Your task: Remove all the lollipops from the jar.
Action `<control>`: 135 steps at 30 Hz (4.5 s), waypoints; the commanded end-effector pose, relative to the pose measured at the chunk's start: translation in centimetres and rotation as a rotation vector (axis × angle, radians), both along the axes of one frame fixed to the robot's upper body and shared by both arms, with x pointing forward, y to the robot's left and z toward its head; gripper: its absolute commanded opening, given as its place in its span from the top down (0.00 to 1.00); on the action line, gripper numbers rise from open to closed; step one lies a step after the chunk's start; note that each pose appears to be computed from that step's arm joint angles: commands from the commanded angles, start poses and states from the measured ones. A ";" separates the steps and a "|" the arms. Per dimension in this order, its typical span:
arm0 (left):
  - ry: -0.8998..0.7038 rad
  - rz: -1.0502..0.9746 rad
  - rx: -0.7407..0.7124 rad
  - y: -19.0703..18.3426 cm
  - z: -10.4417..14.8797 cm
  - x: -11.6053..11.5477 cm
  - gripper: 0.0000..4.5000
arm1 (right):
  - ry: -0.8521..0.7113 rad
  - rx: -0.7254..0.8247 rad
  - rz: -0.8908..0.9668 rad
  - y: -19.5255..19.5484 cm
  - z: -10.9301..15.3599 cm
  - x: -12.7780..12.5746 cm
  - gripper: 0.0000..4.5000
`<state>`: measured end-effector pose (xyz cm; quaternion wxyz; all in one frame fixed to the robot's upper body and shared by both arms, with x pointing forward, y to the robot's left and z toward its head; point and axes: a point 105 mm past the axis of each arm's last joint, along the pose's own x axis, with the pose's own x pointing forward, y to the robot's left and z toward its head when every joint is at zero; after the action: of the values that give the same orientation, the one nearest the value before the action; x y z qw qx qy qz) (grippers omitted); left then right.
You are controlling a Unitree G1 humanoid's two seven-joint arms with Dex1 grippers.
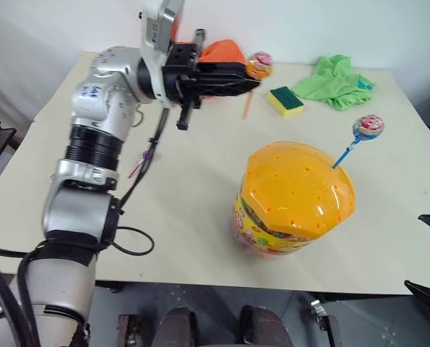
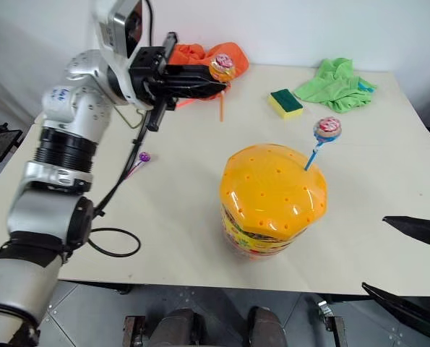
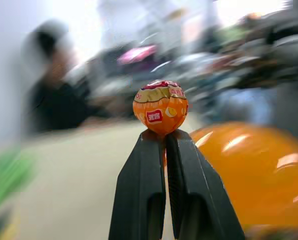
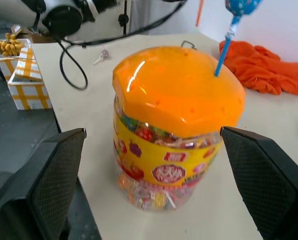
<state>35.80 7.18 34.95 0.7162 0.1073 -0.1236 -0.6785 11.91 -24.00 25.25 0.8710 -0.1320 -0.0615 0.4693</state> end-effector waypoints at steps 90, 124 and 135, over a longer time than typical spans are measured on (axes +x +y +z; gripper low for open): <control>0.099 -0.371 -0.072 3.6 -6.1 -6.8 0.00 | -0.315 0.261 -0.331 1.1 13.0 9.8 0.98; 0.252 -0.214 0.067 7.0 -9.0 -5.9 0.00 | 0.433 0.129 -1.048 -11.9 -9.8 15.0 0.30; 0.372 0.010 0.095 8.6 -12.0 -3.9 0.00 | 0.198 -0.053 -0.381 -1.4 -5.2 9.6 0.00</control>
<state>32.07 15.00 23.06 0.7166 0.0082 0.0459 -0.6959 22.63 -27.31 19.93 0.9657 -0.0695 0.0627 0.2421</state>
